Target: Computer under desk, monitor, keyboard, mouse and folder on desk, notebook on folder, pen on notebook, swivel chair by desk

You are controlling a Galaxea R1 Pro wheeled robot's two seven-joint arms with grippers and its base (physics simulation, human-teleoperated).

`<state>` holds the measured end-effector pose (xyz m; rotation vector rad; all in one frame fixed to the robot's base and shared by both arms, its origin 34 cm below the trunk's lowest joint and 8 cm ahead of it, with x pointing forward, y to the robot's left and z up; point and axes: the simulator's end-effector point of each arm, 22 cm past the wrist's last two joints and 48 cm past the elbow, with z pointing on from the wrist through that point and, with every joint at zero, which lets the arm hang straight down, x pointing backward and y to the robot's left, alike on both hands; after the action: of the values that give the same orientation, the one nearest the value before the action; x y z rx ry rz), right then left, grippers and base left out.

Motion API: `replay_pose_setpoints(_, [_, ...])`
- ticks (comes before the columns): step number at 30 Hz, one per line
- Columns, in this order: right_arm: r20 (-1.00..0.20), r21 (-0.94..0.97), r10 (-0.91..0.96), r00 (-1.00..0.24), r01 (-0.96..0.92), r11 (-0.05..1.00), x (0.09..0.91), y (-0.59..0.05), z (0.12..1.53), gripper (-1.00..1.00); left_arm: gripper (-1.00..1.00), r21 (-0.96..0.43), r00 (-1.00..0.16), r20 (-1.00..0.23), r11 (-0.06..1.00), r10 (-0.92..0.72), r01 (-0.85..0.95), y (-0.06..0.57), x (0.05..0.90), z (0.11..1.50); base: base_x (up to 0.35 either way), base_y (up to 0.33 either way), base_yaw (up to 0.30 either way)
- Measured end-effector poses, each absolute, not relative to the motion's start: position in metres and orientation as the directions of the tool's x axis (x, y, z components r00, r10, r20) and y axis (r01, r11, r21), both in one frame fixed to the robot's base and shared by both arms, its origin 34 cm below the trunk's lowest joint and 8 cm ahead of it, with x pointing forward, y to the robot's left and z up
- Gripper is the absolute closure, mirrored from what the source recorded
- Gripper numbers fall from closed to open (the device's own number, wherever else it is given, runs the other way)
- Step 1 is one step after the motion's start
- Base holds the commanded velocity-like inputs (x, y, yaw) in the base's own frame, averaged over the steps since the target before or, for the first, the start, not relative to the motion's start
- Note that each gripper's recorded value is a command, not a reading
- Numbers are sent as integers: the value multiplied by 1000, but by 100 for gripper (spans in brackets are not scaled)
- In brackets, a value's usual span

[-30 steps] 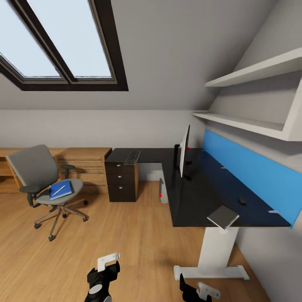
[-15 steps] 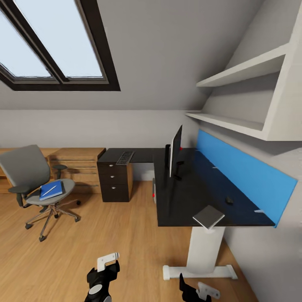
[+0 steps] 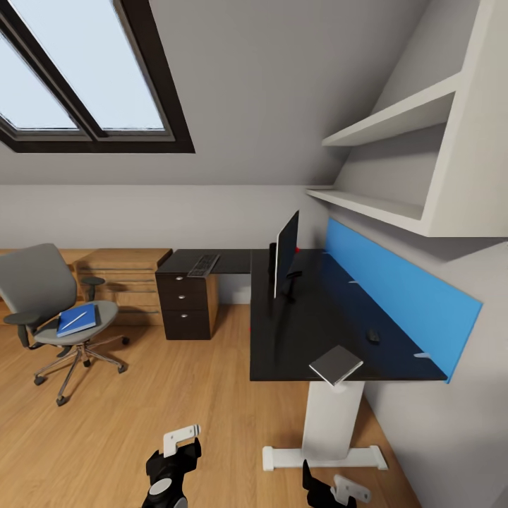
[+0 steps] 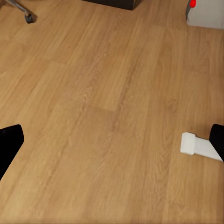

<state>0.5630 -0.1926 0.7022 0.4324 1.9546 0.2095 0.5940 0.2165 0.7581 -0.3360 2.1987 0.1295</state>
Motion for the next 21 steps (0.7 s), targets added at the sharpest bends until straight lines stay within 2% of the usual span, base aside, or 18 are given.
replay_pose_setpoints(21, [-852, 333, 386, -354, 205, 921, 563, -198, 715, -100, -100, -25, -574, -796, 957, -194, -290, 218, 593, 770, 0, -1, 0])
